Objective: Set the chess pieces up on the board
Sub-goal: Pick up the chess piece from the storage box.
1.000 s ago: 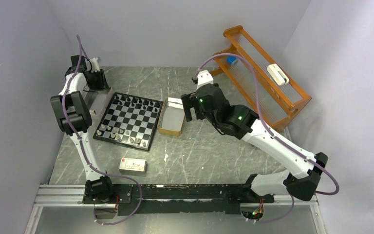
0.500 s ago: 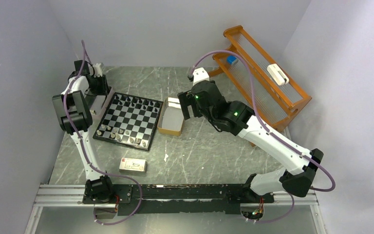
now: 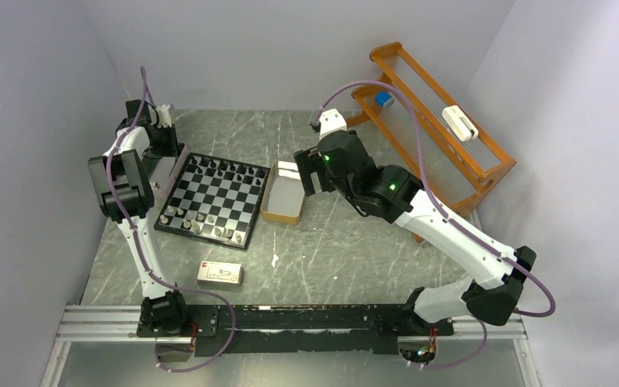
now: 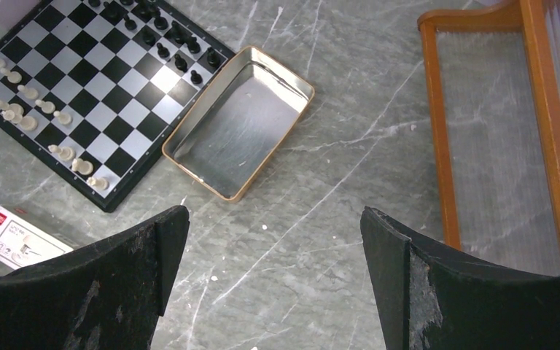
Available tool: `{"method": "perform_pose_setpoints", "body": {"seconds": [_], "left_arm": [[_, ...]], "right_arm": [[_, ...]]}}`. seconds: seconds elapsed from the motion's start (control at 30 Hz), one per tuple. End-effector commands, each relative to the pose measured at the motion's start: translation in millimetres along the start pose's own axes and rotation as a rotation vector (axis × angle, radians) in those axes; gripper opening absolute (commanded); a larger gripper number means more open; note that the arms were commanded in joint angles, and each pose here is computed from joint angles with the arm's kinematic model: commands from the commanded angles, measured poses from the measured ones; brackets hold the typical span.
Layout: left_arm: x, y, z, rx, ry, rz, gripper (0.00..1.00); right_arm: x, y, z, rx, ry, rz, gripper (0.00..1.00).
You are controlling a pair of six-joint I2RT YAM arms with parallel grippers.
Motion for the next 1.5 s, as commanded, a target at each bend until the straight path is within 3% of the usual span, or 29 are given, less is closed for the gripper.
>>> {"method": "perform_pose_setpoints", "body": {"seconds": [0.0,0.4,1.03,1.47], "left_arm": [[-18.7,7.1,2.9,0.037,0.017,0.061,0.22],[9.0,-19.3,-1.9,0.069,-0.002,0.020,0.09],[30.5,-50.3,-12.5,0.090,-0.077,0.002,0.06],[61.1,-100.8,-32.1,0.060,-0.109,-0.073,0.07]], "right_arm": [[8.9,-5.5,-4.7,-0.016,-0.012,-0.025,0.92],[7.9,-9.5,-6.2,-0.012,0.014,-0.050,0.92],[11.3,-8.5,-1.9,0.019,0.036,-0.080,0.92],[22.8,-10.3,2.8,0.041,0.153,-0.165,0.91]]}}
Point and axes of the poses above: each gripper's point midway between its finger pads, its own y axis out along the fingers, its own z axis along the line the jaws close on, x = y × z, the point moved 5 cm from there along -y, back along the fingers, and after that the axes turned 5 degrees about -y, right-handed, at the moved point
